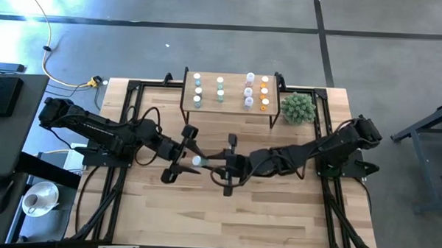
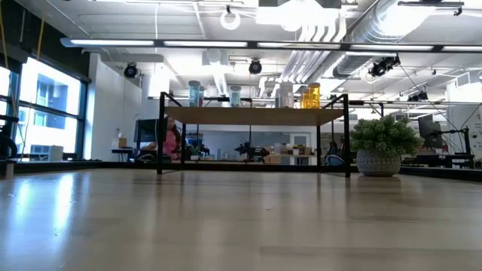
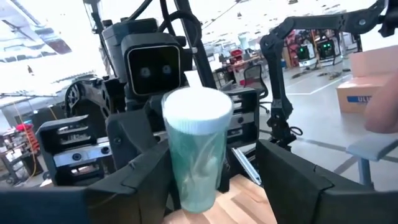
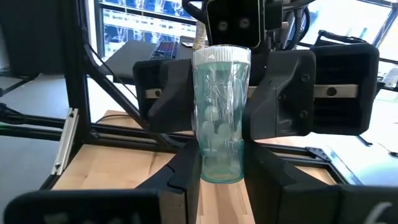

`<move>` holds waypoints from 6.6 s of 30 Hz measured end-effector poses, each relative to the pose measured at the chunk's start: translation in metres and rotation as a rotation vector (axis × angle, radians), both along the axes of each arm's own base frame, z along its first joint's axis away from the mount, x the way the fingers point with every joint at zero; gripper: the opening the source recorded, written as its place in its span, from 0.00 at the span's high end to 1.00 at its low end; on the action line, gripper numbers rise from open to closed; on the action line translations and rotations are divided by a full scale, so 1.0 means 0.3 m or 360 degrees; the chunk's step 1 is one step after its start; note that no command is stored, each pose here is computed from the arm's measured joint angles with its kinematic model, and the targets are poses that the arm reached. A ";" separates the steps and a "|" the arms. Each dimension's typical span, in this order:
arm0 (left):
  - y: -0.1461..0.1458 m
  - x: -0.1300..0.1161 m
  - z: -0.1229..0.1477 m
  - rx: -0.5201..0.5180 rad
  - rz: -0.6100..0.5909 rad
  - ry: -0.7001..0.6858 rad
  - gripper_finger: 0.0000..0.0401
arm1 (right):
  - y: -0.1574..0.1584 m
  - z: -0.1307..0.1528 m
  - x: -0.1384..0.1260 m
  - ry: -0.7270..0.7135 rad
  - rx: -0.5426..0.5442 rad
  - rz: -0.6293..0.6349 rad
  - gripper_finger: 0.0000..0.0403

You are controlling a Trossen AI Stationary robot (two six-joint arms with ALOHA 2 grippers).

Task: Pick and place medicine bottles onto shelf by color
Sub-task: Put the green pill bottle on the shelf aligned with the other green pill bottles

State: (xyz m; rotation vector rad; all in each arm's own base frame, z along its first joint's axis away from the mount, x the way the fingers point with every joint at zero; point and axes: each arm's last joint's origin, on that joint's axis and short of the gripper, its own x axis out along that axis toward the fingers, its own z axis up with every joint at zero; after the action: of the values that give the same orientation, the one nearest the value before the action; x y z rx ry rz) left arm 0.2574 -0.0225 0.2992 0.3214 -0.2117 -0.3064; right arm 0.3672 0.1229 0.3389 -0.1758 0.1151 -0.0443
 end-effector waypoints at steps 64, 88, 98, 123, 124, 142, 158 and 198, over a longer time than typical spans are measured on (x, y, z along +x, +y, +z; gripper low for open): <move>0.035 0.076 -0.251 -0.0042 0.0614 0.0859 0.77 | -0.098 -0.122 -0.003 0.0606 -0.0135 0.0062 0.47; 0.033 0.101 -0.231 -0.0093 0.0605 0.0682 0.77 | -0.128 -0.134 -0.007 0.0674 -0.0194 -0.0103 0.47; 0.034 0.101 -0.230 -0.0128 0.0611 0.0686 0.76 | -0.127 -0.135 -0.007 0.0679 -0.0186 -0.0082 0.68; 0.051 0.033 -0.165 -0.0145 0.0840 0.0681 0.49 | -0.164 -0.124 -0.013 0.0677 -0.0179 -0.0211 0.74; 0.051 0.019 -0.156 -0.0140 0.0841 0.0695 0.49 | -0.174 -0.115 -0.014 0.0664 -0.0172 -0.0223 0.74; 0.062 -0.227 -0.021 -0.0228 0.0817 0.0742 0.49 | -0.567 0.085 -0.059 0.0104 0.0055 -0.0702 0.74; 0.064 -0.269 -0.191 -0.0308 0.0823 0.0823 0.49 | -0.791 -0.084 -0.017 0.0349 0.0551 -0.0730 0.74; 0.064 -0.268 -0.205 -0.0343 0.0821 0.0792 0.48 | -0.809 -0.223 0.040 0.0653 0.0267 -0.0692 0.72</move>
State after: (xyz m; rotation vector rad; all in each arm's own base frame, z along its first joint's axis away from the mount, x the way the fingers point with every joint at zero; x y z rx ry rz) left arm 0.1769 -0.0033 0.2377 0.0716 0.3265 0.1522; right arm 0.3792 -0.1198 0.2719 0.0130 0.5640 -0.4316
